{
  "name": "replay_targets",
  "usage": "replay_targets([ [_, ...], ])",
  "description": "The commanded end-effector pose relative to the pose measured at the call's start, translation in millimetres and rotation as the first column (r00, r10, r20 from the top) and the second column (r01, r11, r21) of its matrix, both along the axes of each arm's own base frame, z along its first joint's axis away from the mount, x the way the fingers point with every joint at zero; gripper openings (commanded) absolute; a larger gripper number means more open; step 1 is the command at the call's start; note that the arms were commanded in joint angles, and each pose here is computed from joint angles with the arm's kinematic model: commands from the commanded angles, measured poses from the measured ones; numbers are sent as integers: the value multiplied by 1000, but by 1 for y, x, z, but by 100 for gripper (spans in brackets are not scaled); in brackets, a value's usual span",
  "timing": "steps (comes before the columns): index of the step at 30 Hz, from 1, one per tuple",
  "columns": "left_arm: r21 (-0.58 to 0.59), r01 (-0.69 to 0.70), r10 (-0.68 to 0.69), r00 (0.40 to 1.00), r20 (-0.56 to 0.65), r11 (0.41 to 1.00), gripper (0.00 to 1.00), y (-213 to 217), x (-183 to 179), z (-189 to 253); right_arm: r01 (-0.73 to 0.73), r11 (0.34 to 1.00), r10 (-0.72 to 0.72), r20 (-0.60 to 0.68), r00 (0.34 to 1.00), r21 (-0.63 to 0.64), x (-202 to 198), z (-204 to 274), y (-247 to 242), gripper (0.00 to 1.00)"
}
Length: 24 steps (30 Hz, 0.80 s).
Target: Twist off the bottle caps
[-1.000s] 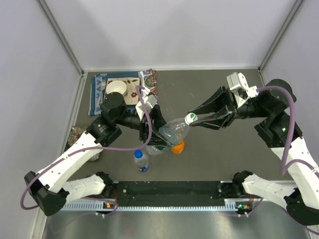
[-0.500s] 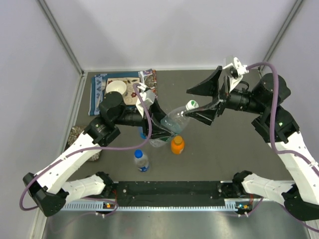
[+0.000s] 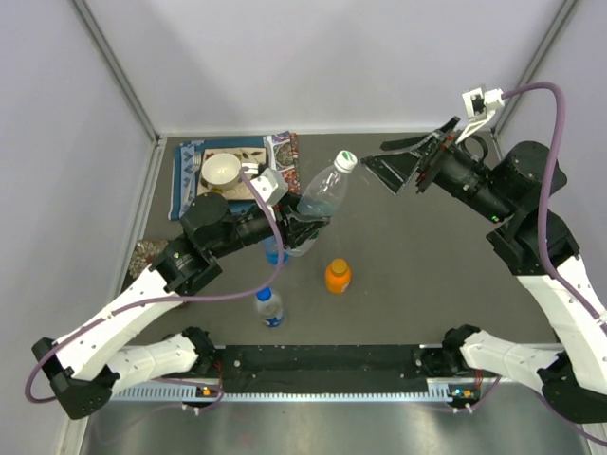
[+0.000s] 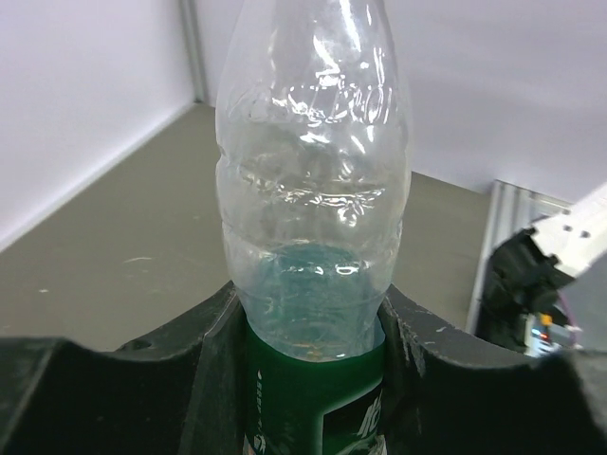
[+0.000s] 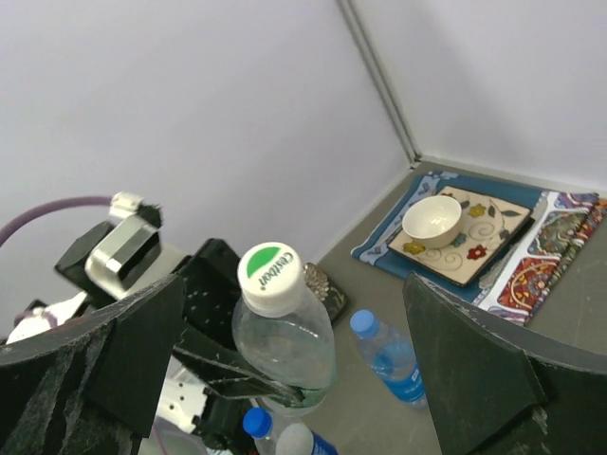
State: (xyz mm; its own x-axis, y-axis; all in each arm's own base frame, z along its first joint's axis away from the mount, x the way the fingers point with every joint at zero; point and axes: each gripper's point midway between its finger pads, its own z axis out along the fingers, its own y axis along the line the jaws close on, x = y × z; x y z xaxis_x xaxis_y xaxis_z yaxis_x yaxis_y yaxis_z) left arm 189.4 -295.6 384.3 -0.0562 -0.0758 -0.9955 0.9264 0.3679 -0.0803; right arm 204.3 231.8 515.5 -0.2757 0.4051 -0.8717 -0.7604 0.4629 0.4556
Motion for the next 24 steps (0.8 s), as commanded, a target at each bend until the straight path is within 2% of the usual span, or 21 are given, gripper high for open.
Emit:
replay_targets([
  [1,-9,-231,231,969,88,973,26,13,27,9,99,995,-97,-68,993,32,15,-1,-5,98],
  [3,4,-319,317,942,108,948,25,18,39,8,115,993,-112,-80,991,34,18,-1,-4,98],
  [9,37,-440,433,893,121,897,24,20,51,1,130,991,-125,-112,986,36,26,-2,8,98],
  [20,53,-502,490,858,151,863,24,15,55,-2,133,991,-132,-142,981,-2,45,-14,31,97],
  [23,54,-502,490,859,150,863,23,14,55,-3,136,991,-136,-152,979,-13,49,-20,34,91],
  [24,58,-502,490,859,151,863,24,14,55,-4,136,991,-137,-154,978,-18,50,-22,35,86],
])
